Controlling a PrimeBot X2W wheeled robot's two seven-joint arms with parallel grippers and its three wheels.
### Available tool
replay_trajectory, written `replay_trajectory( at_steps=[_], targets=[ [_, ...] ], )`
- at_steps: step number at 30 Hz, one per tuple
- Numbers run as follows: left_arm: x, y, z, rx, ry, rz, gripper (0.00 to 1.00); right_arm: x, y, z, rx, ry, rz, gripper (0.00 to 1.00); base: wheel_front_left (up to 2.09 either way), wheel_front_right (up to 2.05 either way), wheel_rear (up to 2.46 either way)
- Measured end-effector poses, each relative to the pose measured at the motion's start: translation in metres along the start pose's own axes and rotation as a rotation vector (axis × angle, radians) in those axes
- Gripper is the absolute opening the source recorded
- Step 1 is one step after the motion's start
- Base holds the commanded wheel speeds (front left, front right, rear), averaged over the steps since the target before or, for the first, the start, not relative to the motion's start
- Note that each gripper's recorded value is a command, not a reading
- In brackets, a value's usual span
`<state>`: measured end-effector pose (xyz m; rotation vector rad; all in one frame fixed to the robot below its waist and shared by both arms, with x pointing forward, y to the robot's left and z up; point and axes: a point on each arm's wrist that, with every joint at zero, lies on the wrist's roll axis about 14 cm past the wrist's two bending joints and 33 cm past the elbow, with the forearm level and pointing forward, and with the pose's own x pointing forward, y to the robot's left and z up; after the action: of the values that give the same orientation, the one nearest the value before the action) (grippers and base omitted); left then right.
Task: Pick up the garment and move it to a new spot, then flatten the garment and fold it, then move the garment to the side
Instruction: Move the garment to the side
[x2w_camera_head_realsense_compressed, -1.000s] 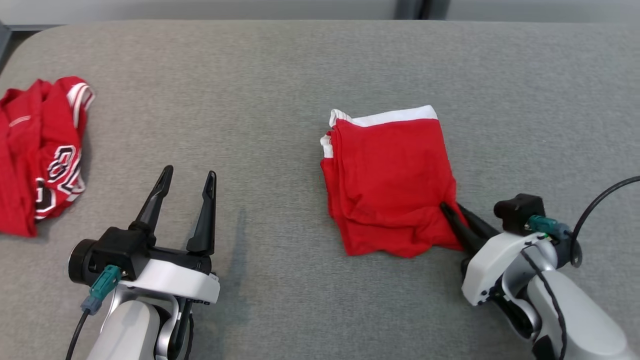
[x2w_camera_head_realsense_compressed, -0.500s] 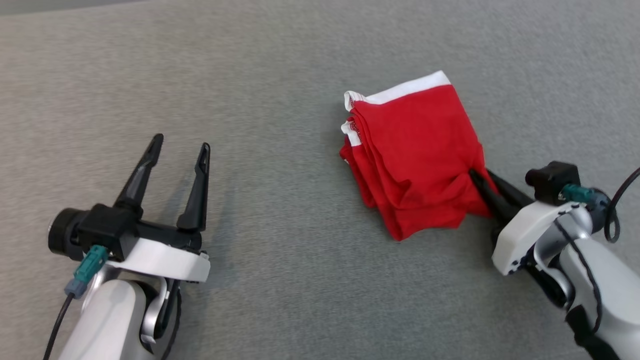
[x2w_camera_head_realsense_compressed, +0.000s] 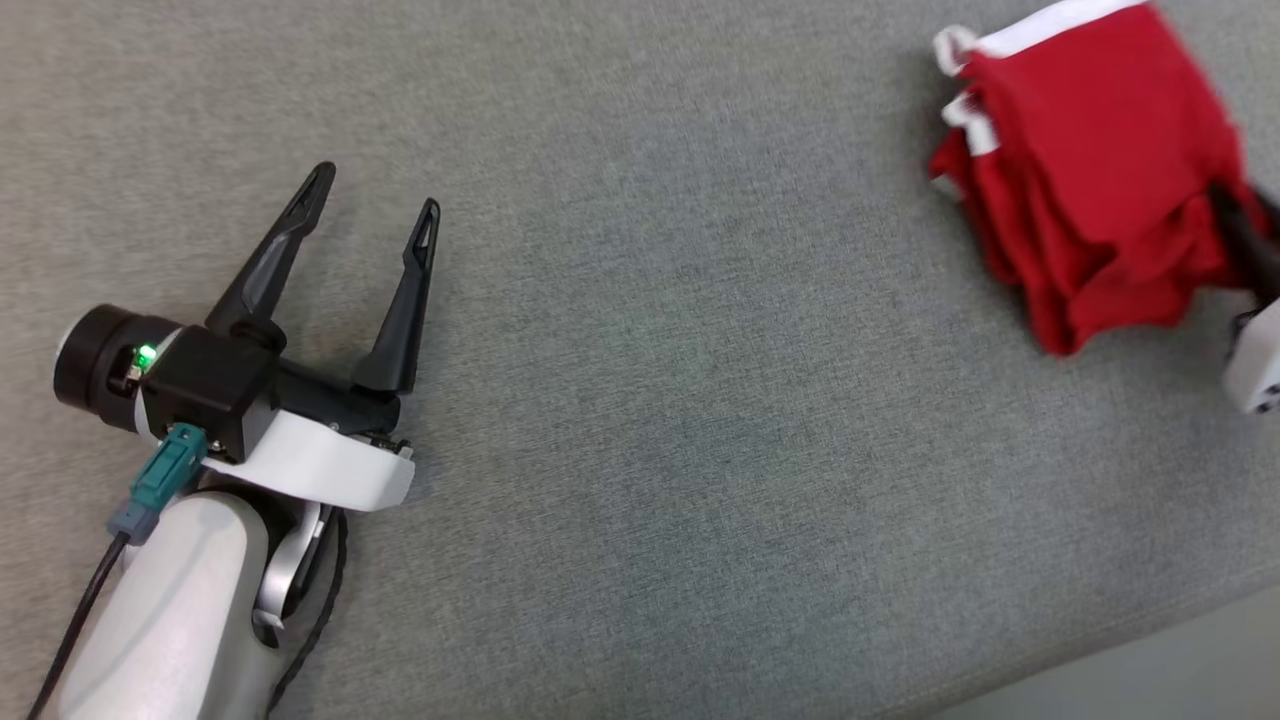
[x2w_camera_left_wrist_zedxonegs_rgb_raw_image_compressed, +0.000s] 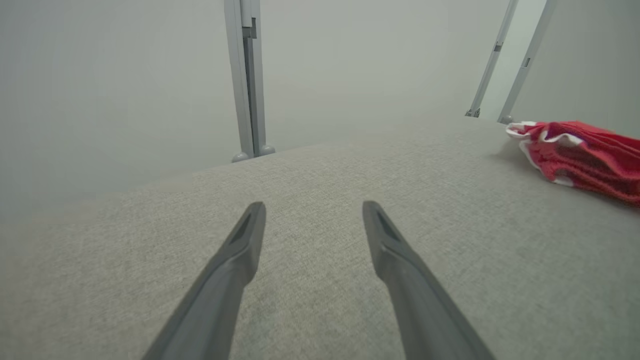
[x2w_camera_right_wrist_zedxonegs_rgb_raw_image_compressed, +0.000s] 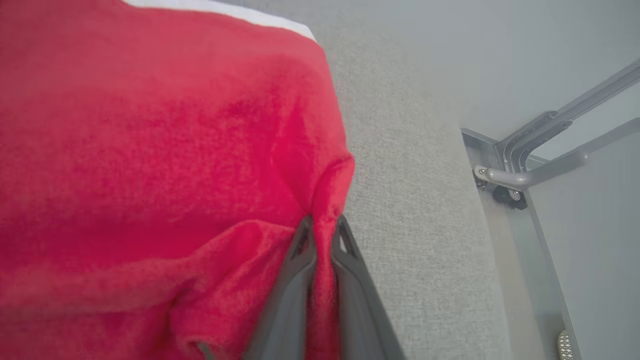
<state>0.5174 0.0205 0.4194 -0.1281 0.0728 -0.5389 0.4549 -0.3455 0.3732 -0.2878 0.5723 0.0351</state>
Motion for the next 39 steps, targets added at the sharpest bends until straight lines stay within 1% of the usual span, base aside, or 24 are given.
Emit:
replay_trajectory(
  at_steps=[3, 6, 10, 13, 17, 18, 19, 20, 24, 25, 29, 31, 37, 39],
  targets=[
    [0.008, -0.003, -0.009, -0.002, 0.011, -0.025, 1.00, -0.001, -0.032, -0.003, -0.004, 0.014, -0.075, 0.00, 0.00, 0.00, 0.00],
    [0.014, -0.006, -0.016, -0.013, 0.016, -0.046, 1.00, -0.001, -0.066, 0.001, 0.000, -0.003, -0.161, 0.00, 0.00, 0.00, 0.00],
    [0.019, -0.005, -0.022, -0.015, 0.019, -0.060, 1.00, 0.004, -0.091, 0.005, 0.017, -0.025, -0.239, 0.00, 0.00, 0.00, 0.00],
    [0.021, -0.003, -0.025, -0.015, 0.019, -0.064, 1.00, 0.007, -0.102, -0.003, 0.032, -0.008, -0.279, 0.00, 0.00, 0.00, 0.00],
    [0.022, -0.001, -0.028, -0.016, 0.020, -0.064, 1.00, 0.011, -0.098, -0.018, 0.072, 0.019, -0.294, 0.00, 0.00, 0.00, 0.00],
    [0.022, -0.001, -0.028, -0.015, 0.020, -0.065, 1.00, 0.011, -0.097, -0.020, 0.081, 0.021, -0.295, 0.27, 0.00, 0.00, 0.00],
    [0.022, -0.001, -0.028, -0.013, 0.022, -0.065, 1.00, 0.010, -0.101, -0.021, 0.107, 0.015, -0.316, 0.80, 0.00, 0.00, 0.00],
    [0.022, -0.001, -0.028, -0.012, 0.022, -0.065, 1.00, 0.008, -0.102, -0.021, 0.121, 0.008, -0.327, 1.00, 0.00, 0.00, 0.00],
    [0.021, -0.001, -0.024, -0.013, 0.023, -0.059, 1.00, 0.001, -0.107, -0.017, 0.160, -0.015, -0.353, 1.00, 0.00, 0.00, 0.00],
    [0.021, -0.001, -0.023, -0.011, 0.023, -0.054, 1.00, -0.003, -0.109, -0.015, 0.184, -0.032, -0.367, 1.00, 0.00, 0.00, 0.00],
    [0.012, 0.001, -0.018, -0.012, 0.025, -0.029, 1.00, -0.019, -0.118, 0.005, 0.289, -0.149, -0.421, 1.00, 0.00, 0.00, 0.00],
    [0.007, 0.000, -0.015, -0.015, 0.029, -0.019, 1.00, -0.028, -0.114, 0.006, 0.338, -0.187, -0.432, 1.00, 0.00, 0.00, 0.00],
    [-0.008, 0.002, 0.006, -0.006, 0.003, 0.025, 1.00, -0.053, -0.091, 0.021, 0.396, -0.304, -0.422, 1.00, 0.00, 0.00, 0.00],
    [-0.015, 0.004, 0.012, -0.008, -0.002, 0.049, 1.00, -0.059, -0.078, 0.025, 0.409, -0.333, -0.405, 1.00, 0.00, 0.00, 0.00]
  ],
)
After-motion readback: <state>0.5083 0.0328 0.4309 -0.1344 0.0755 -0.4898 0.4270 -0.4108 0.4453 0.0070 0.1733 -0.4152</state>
